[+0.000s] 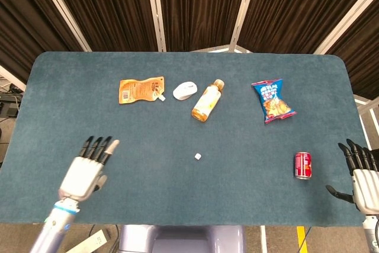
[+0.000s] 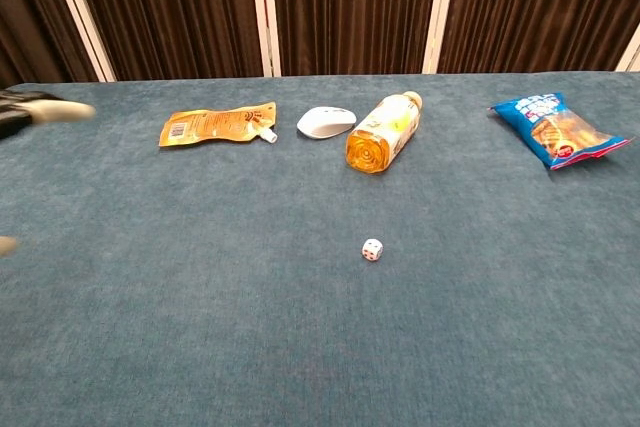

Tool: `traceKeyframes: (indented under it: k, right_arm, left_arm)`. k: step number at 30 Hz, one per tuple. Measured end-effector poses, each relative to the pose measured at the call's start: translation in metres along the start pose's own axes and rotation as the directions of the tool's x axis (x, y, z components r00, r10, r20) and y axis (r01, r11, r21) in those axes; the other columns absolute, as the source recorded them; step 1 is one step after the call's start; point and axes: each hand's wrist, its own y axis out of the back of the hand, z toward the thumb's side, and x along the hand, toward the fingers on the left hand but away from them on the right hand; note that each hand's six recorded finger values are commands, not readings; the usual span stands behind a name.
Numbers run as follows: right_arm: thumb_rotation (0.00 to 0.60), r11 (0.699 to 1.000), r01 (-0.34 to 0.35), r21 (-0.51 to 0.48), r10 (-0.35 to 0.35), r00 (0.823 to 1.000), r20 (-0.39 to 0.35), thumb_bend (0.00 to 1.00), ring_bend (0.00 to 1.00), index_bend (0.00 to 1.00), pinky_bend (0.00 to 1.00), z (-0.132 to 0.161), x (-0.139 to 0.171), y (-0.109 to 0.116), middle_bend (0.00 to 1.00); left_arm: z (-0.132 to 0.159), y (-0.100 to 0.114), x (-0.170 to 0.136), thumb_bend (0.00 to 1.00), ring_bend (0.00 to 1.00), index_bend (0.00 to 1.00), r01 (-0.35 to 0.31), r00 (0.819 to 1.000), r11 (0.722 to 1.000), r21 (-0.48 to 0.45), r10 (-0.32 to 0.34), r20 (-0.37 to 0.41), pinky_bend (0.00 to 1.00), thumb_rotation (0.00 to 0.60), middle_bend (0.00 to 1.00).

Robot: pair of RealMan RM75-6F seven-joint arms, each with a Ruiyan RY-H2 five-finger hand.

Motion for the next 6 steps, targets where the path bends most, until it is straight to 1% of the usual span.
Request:
traceKeyframes:
  k: [2, 6]
  right_arm:
    - [0.600, 1.000, 0.009, 0.006, -0.009, 1.000, -0.014, 0.00, 0.00, 0.06, 0.00, 0.004, 0.002, 0.001, 0.00]
    - [0.600, 1.000, 0.024, 0.016, -0.024, 0.999, -0.033, 0.01, 0.00, 0.06, 0.00, 0.011, 0.006, 0.003, 0.00]
  left_arm:
    - [-0.022, -0.004, -0.015, 0.29, 0.00, 0.00, -0.021, 0.999, 1.000, -0.017, 0.021, -0.049, 0.00, 0.600, 0.00]
    - [-0.058, -0.011, -0.042, 0.29, 0.00, 0.00, -0.050, 0.993, 0.998, -0.047, 0.045, -0.114, 0.00, 0.600, 0.00]
